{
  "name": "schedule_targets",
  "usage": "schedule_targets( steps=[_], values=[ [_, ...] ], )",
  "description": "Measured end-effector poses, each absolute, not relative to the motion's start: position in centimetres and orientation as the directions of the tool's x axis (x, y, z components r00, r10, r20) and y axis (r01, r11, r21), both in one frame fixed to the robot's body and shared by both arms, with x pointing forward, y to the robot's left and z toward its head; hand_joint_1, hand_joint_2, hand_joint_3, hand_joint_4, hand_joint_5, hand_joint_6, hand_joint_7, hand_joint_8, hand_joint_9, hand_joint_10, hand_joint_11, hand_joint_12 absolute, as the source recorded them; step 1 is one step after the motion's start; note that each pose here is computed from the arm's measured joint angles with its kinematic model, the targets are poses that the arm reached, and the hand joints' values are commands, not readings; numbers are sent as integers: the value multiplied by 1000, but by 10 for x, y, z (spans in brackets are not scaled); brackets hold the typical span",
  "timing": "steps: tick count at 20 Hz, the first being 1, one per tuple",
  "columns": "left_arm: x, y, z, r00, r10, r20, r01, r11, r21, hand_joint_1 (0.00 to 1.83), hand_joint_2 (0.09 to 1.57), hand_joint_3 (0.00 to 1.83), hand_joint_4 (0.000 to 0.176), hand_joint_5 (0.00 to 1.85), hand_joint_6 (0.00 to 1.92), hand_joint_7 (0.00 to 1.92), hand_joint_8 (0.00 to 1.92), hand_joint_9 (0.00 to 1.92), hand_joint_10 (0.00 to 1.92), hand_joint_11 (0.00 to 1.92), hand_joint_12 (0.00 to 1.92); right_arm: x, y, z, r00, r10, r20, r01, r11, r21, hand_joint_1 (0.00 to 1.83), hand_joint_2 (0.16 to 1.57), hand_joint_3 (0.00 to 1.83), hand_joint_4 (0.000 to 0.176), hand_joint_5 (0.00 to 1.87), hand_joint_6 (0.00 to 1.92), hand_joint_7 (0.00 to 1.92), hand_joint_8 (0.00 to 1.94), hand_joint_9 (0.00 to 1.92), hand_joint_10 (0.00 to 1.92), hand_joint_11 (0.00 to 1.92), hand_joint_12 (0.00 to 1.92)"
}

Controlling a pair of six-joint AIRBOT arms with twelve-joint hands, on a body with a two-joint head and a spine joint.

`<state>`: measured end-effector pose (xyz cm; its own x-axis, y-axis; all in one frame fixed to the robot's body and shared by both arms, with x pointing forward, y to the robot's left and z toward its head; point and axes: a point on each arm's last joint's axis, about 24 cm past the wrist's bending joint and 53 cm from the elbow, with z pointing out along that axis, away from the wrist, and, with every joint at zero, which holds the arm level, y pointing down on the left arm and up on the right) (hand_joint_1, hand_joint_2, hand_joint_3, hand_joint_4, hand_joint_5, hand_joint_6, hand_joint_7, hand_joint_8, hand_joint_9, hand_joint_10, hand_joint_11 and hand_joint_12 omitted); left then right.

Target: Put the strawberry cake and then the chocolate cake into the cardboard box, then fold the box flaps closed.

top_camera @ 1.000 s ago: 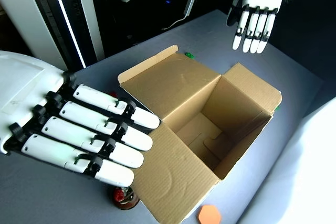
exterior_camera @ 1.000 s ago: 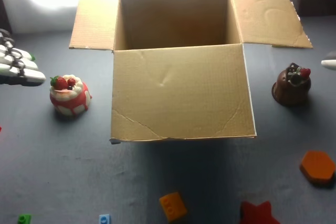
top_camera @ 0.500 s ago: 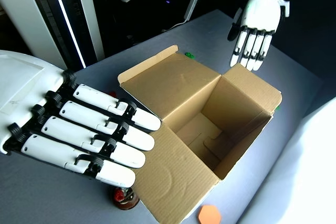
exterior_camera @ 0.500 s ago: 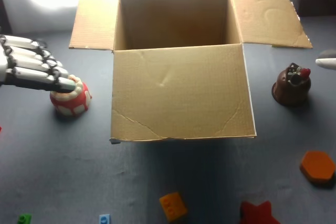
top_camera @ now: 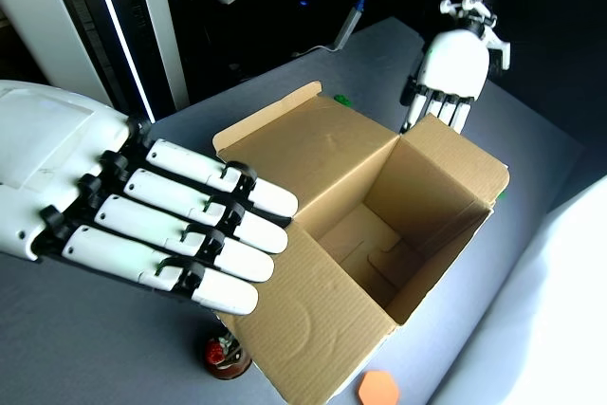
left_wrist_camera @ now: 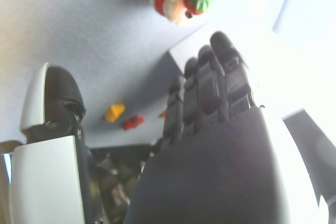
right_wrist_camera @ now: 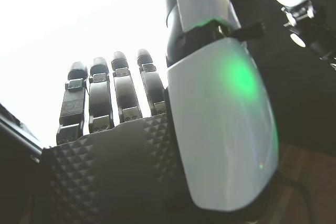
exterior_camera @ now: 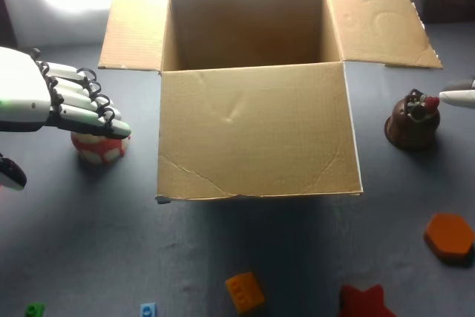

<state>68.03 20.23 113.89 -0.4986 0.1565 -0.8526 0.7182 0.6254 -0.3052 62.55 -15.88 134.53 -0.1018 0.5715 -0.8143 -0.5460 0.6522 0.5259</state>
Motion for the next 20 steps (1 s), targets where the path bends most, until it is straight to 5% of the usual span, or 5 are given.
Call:
schedule_targets(
  steps=[20],
  values=[
    [731,168,1115,-491,139,-860,702,647,-296,1076,1029,12,64,83,8,179,5,185,10,0,783,625,-161,1350,-84,583,-808,-552,648,525,930,1042,3,22,33,1,1,0,19,3,7,7]
  ],
)
